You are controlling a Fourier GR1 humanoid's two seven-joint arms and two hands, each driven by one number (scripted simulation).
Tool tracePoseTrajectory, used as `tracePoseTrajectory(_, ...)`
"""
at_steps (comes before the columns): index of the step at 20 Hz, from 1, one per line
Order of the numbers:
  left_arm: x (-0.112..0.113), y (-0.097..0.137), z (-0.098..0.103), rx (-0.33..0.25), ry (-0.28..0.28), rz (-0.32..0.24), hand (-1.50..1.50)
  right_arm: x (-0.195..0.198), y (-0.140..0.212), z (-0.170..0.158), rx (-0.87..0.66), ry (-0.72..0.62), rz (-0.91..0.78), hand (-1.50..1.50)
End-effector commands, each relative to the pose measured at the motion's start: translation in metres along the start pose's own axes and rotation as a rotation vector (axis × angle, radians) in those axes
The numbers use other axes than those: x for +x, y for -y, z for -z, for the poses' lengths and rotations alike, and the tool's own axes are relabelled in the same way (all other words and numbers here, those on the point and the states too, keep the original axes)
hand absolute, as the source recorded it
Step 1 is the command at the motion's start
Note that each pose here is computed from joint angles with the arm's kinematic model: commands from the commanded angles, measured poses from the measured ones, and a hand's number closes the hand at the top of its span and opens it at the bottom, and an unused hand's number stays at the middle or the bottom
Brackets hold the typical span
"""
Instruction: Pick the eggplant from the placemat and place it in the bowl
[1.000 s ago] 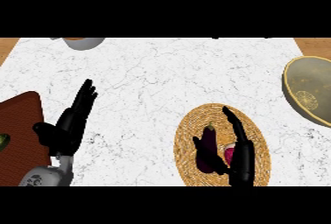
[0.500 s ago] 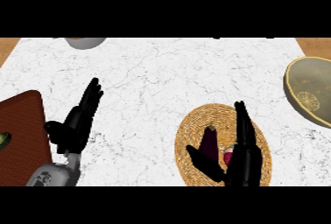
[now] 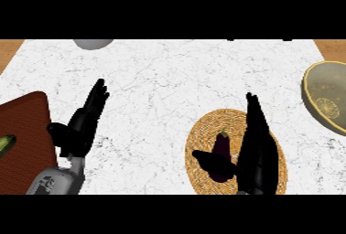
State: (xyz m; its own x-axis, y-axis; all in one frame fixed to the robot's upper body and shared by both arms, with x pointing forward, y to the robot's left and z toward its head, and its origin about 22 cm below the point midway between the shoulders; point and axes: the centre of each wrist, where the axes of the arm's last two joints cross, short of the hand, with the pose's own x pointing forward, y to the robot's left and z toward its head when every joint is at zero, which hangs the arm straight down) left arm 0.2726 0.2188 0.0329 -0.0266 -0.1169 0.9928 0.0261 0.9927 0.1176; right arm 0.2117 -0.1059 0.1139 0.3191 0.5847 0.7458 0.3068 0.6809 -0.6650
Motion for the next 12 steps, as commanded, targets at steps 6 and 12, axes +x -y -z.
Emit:
tracePoseTrajectory(6, 0.006, -0.014, 0.014, 0.007, -0.003, -0.016, 0.0, 0.0, -0.017, 0.003, 0.152, -0.256, -0.125, -1.5)
tracePoseTrajectory(12, -0.009, 0.003, 0.006, 0.007, 0.001, 0.002, 0.0, -0.009, -0.008, -0.02, 0.214, -0.247, -0.063, -1.5)
